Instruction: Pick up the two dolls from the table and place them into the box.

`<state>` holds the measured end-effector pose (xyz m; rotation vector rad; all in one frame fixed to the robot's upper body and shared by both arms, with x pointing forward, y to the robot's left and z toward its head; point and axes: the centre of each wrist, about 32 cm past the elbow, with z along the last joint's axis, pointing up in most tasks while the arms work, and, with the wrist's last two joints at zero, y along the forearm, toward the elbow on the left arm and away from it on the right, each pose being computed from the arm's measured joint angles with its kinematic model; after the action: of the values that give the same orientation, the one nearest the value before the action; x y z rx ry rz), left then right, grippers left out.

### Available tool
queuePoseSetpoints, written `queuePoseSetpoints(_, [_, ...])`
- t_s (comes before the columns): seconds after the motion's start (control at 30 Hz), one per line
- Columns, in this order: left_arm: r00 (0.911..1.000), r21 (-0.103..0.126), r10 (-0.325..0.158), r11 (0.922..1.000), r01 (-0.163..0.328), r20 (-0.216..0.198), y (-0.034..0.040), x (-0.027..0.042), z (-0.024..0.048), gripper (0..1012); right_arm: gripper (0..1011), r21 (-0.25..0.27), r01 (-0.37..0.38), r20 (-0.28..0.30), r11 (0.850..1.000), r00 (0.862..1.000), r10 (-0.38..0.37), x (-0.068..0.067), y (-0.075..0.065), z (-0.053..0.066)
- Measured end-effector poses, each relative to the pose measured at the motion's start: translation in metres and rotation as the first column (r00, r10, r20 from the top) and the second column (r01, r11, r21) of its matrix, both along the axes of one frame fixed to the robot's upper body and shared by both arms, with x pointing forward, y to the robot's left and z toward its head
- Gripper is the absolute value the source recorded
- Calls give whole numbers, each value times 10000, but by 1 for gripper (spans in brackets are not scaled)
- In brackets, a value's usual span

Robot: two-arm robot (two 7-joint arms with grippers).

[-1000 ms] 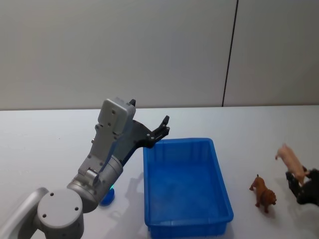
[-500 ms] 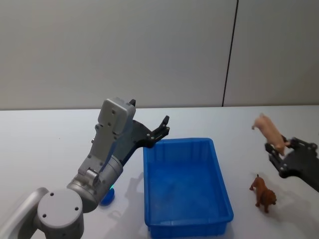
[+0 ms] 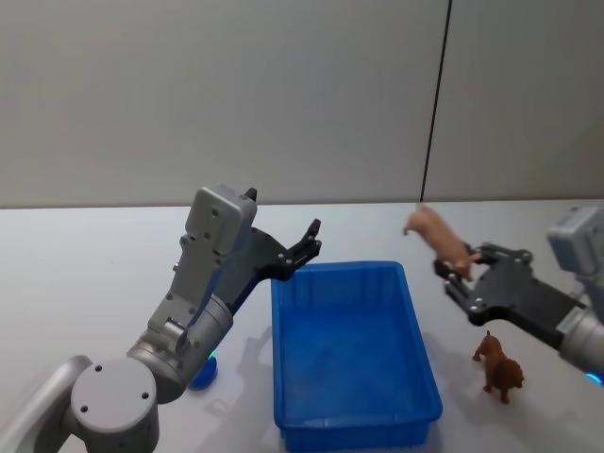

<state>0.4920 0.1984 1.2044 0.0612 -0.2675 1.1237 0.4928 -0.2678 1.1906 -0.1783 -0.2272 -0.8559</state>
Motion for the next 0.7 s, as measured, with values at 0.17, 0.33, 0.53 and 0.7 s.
queuePoseSetpoints(0.17, [10000, 0, 0, 10000, 0, 0, 0, 0, 0, 1001, 340, 34, -932, -163, 9956, 9955, 932, 94, 173, 21])
queuePoseSetpoints(0.33, [10000, 0, 0, 10000, 0, 1, 0, 0, 0, 1001, 485, -4, -1605, -465, 9870, 9860, 1603, 156, 311, -3])
queuePoseSetpoints(0.53, [10000, 0, 0, 10000, 0, 0, 0, 0, 0, 1001, 662, -53, -2128, -708, 9771, 9747, 2119, 222, 435, -26])
queuePoseSetpoints(0.7, [10000, 0, 0, 10000, 0, 1, 0, 0, 0, 1001, 798, -86, -2269, -752, 9739, 9713, 2256, 250, 465, -28])
